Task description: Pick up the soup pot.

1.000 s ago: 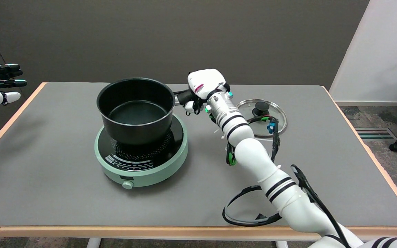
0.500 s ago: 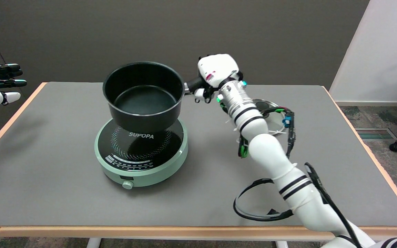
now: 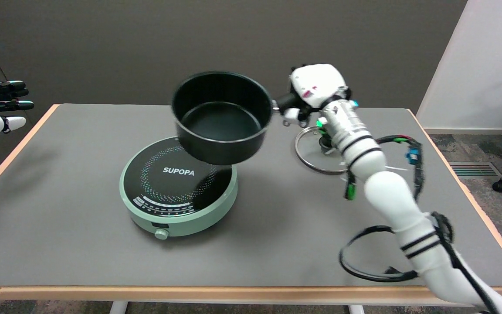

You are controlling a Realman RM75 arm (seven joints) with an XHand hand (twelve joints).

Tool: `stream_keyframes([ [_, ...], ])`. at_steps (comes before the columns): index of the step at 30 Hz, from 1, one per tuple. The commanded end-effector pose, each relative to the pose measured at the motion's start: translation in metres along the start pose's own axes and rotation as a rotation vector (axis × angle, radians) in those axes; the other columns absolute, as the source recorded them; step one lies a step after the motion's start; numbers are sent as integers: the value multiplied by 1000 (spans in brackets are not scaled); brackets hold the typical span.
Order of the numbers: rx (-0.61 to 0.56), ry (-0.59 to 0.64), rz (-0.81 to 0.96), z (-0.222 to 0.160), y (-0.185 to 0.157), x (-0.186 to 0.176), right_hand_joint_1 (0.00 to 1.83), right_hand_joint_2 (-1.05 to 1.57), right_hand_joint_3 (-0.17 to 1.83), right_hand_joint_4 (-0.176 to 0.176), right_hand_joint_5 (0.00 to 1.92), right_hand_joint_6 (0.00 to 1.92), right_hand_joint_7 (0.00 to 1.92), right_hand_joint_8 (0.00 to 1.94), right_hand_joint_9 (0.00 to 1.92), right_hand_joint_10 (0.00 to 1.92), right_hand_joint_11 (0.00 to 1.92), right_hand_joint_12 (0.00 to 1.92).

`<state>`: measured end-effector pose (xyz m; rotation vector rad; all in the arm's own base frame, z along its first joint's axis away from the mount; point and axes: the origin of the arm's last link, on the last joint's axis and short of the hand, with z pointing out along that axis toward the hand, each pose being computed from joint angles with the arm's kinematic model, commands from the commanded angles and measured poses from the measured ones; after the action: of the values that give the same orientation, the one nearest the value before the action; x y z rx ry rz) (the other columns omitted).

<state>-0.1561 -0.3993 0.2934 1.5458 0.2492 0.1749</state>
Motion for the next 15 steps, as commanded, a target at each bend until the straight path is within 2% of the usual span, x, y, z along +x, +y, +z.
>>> stream_keyframes([
  [1,-85,-34,-111,-70,95,25,956,1055,921,-52,1884,1884,1884,1884,1884,1884,1884,1884],
  [8,-186,-79,-139,-104,126,22,956,1027,945,-51,1887,1887,1887,1887,1887,1887,1887,1887],
  [15,-219,-123,-132,-125,130,12,957,1002,959,-50,1887,1887,1887,1887,1887,1887,1887,1887],
])
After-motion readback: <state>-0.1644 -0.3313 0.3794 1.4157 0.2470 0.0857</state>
